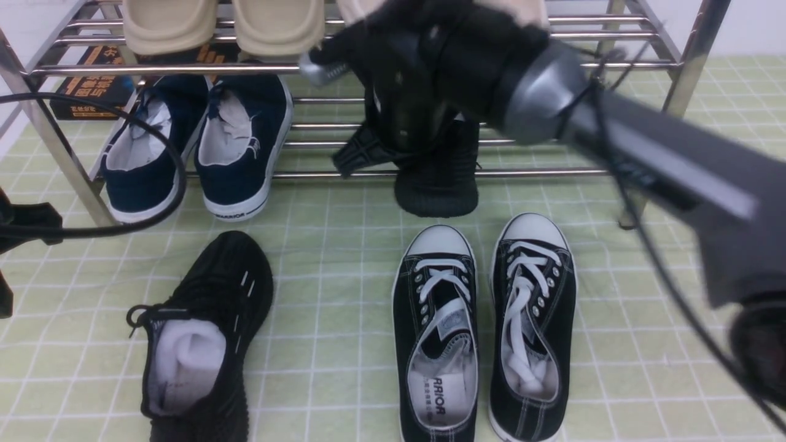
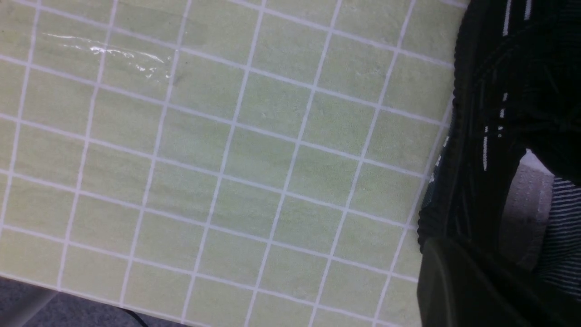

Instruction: Take the shoes off the shelf with your hand from the green coffee tablecloth.

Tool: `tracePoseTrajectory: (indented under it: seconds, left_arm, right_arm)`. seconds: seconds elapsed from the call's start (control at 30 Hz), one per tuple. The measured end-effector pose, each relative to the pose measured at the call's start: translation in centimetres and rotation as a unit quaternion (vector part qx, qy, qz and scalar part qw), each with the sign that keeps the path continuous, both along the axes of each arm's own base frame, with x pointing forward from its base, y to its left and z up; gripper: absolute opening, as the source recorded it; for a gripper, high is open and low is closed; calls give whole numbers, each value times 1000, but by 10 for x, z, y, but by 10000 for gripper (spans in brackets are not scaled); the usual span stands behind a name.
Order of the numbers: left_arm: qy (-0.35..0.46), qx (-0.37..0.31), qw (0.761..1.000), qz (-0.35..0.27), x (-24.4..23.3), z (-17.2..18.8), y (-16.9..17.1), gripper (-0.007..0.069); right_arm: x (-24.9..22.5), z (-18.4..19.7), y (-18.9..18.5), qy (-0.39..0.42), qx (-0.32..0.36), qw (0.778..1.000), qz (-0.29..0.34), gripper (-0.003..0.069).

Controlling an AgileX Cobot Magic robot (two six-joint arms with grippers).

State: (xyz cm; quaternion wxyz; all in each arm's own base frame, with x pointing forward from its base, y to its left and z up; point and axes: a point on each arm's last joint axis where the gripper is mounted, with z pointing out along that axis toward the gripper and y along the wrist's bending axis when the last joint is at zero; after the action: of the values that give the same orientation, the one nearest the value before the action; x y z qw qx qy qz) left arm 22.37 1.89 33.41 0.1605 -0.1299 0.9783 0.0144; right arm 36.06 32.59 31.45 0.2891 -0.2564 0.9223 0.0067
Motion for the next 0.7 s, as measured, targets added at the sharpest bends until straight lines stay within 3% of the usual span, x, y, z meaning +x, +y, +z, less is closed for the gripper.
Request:
tracePoseTrajectory:
  seconds: [0.17, 0.5, 0.7]
  left_arm:
    - [0, 0, 1000, 0, 0, 0, 0, 19]
    - [0, 2, 1000, 0, 0, 0, 0, 22]
    - [0, 5, 1000, 0, 0, 0, 1, 33]
  right_arm:
    - [-33, 30, 9, 12, 24, 999, 34, 14]
    - [-85, 53, 38, 19, 71, 995, 65, 16]
    - [-114, 62, 30, 49, 84, 993, 72, 16]
